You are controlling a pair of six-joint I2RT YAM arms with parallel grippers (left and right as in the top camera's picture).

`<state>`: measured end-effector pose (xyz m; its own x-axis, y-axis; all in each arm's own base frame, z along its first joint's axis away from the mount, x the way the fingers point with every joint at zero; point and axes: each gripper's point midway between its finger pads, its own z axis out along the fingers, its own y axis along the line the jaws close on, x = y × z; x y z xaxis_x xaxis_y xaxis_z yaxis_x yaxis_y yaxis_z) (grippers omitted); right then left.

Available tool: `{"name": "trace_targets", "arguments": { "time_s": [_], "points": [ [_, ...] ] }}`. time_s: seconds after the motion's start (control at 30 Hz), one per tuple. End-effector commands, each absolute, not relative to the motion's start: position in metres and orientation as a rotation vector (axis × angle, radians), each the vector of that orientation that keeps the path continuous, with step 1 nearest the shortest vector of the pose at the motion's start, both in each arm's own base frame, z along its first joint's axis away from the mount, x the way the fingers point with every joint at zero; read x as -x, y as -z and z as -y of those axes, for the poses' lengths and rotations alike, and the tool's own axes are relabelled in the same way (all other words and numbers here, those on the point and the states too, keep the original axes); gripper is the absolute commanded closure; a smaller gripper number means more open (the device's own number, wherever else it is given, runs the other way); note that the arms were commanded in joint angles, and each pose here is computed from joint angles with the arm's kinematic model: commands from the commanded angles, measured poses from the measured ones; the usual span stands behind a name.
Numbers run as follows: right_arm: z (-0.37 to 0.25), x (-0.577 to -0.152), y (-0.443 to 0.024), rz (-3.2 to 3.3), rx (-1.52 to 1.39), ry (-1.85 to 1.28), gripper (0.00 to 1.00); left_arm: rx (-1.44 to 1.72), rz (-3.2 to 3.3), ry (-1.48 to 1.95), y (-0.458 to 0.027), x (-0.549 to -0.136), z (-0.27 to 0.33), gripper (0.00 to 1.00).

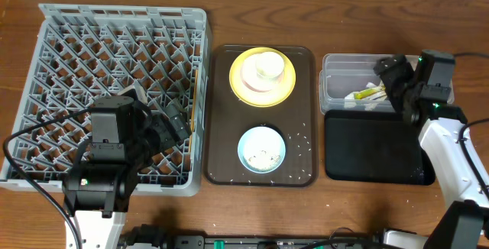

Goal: Sort waste into correct bins and load items into the dishwasher
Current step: 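Lower the wrapper into the clear bin and open the right gripper, then move the right gripper to the blue rice bowl and grasp its rim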

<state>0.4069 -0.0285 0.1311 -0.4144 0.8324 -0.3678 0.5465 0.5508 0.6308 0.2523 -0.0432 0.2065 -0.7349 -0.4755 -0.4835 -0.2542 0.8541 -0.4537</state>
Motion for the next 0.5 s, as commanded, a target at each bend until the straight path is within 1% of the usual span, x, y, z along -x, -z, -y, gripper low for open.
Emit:
{"name": "trace_targets", "arguments": {
  "time_s": [0.0,0.03,0.07,0.1,0.23,0.27,0.4,0.43,0.47],
  "points": [
    [0.008,-0.406,-0.163,-2.157,-0.807,-0.632,0.18,0.539,-2.403,0.478,-0.212,-0.254,0.041,0.01],
    [0.005,-0.404,-0.171,-2.154,-0.764,-0.638,0.21,0.539,-2.403,0.478,-0.212,-0.254,0.041,0.01],
    [-0.002,-0.396,-0.183,-2.166,-0.68,-0.649,0.26,0.539,-2.403,0.478,-0.212,-0.254,0.041,0.01],
    [-0.005,-0.389,-0.188,-2.181,-0.641,-0.649,0.29,0.539,-2.403,0.478,-0.212,-0.254,0.041,0.01],
    [-0.021,-0.356,-0.191,-2.284,-0.547,-0.679,0.44,0.539,-2.403,0.478,-0.212,-0.254,0.041,0.01],
    [-0.026,-0.348,-0.189,-2.314,-0.525,-0.686,0.5,0.539,-2.403,0.478,-0.212,-0.254,0.041,0.01],
    [-0.051,-0.315,-0.176,-2.46,-0.419,-0.693,0.83,0.539,-2.403,0.479,-0.212,-0.254,0.041,0.01],
    [-0.065,-0.303,-0.17,-2.519,-0.348,-0.699,0.91,0.539,-2.403,0.478,-0.212,-0.254,0.041,0.01],
    [-0.075,-0.296,-0.166,-2.556,-0.289,-0.694,0.93,0.539,-2.403,0.479,-0.212,-0.254,0.041,0.01]
  ]
}}
